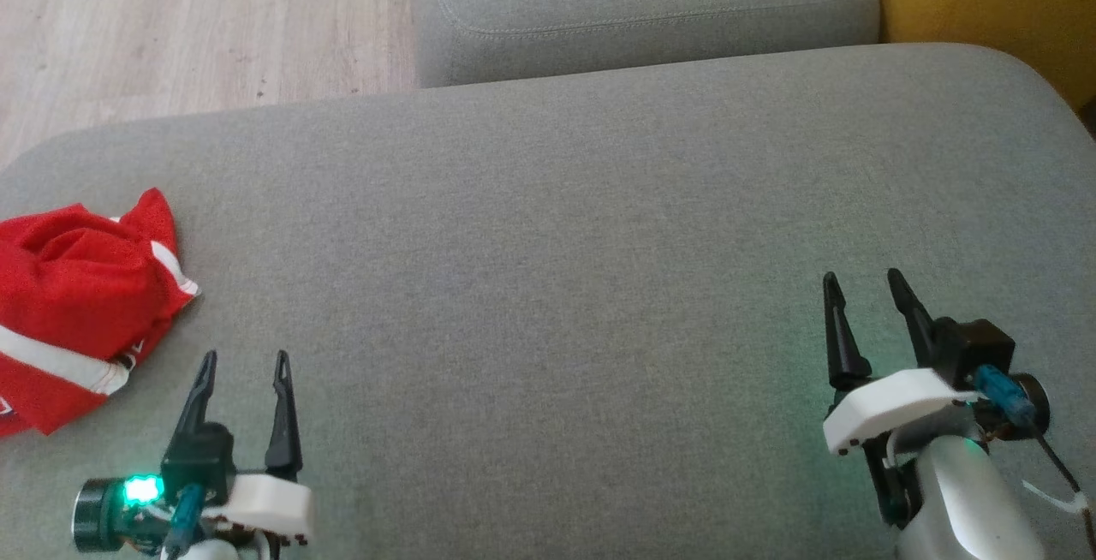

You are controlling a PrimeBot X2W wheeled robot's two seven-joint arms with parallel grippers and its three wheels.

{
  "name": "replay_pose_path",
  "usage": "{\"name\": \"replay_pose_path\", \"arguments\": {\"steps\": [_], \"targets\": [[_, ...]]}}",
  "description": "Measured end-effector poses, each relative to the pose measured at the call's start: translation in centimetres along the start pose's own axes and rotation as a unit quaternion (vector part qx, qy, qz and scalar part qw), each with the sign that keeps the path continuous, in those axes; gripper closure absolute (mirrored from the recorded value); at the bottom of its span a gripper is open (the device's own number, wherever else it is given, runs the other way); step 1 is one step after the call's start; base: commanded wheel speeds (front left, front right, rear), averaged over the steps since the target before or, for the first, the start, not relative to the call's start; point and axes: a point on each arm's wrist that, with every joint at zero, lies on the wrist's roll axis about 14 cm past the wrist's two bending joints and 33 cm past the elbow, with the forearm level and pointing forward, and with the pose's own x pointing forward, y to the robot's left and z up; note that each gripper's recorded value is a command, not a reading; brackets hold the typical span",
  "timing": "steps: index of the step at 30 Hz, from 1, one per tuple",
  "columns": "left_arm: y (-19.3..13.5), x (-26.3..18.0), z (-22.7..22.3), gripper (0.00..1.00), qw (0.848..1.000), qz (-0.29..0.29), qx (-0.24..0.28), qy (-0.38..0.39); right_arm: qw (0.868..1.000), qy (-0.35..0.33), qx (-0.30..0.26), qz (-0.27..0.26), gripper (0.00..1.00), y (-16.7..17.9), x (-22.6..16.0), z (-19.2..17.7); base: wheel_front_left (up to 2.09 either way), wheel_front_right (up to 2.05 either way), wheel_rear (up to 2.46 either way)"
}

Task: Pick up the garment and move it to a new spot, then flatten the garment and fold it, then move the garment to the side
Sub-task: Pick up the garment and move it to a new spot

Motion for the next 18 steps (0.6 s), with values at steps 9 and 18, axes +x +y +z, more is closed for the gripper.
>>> {"name": "replay_pose_path", "arguments": {"steps": [9, 18], "targets": [[0.6, -0.8, -1.0, 0.0, 1.0, 0.015, -0.003, 0.013, 1.0, 0.004, -0.005, 0.014, 0.0, 0.9, 0.4, -0.2, 0.0, 0.0, 0.0], [2.2, -2.5, -1.7, 0.0, 0.999, 0.045, -0.018, 0.021, 0.996, 0.013, -0.014, 0.086, 0.0, 5.8, 1.8, -0.7, 0.0, 0.0, 0.0]]}}
